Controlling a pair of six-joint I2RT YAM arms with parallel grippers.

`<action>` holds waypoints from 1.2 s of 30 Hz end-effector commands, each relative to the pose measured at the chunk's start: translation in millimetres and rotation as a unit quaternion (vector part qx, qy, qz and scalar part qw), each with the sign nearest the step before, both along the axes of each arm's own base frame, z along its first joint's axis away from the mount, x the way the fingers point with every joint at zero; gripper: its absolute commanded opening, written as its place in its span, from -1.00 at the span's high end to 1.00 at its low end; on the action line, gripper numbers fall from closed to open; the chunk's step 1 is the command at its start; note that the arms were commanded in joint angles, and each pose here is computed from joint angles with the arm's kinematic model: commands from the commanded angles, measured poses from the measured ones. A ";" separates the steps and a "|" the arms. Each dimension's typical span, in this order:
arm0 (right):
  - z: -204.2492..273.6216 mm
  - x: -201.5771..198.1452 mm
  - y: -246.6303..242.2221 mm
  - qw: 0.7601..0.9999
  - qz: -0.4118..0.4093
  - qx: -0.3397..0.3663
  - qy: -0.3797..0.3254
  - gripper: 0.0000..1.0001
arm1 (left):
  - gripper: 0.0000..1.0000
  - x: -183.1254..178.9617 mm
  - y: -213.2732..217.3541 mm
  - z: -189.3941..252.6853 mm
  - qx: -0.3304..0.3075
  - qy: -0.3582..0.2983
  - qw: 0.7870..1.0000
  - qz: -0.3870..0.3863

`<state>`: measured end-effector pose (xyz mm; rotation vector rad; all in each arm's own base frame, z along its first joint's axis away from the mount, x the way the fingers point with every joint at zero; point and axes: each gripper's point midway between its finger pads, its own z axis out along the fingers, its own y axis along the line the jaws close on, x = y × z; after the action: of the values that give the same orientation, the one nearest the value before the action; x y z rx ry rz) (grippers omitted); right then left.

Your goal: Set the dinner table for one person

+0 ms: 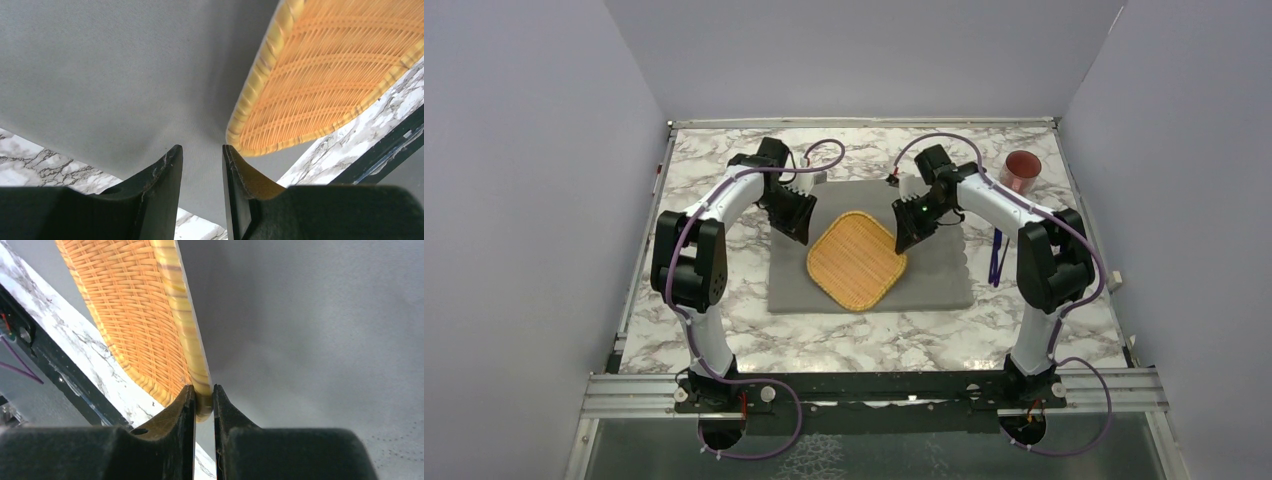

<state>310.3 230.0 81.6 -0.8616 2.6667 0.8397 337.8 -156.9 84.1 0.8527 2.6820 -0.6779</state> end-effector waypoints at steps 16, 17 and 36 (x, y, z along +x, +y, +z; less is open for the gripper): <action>3.6 71.3 -15.8 0.986 -0.095 -0.075 -0.114 0.99 | 0.27 -19.9 -2.1 -11.6 -0.017 0.025 0.999 -0.024; 3.0 73.2 -16.1 0.986 -0.098 -0.076 -0.115 0.99 | 0.27 -20.4 -2.0 -11.7 -0.017 0.025 0.999 -0.025; -33.6 86.9 -17.4 0.985 -0.096 -0.107 -0.098 0.99 | 0.27 -22.9 -0.1 -14.7 -0.012 0.029 0.999 -0.024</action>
<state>379.5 222.3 58.8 -0.6833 2.6632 0.5273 318.5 -152.7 66.4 0.8893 2.7280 -0.7066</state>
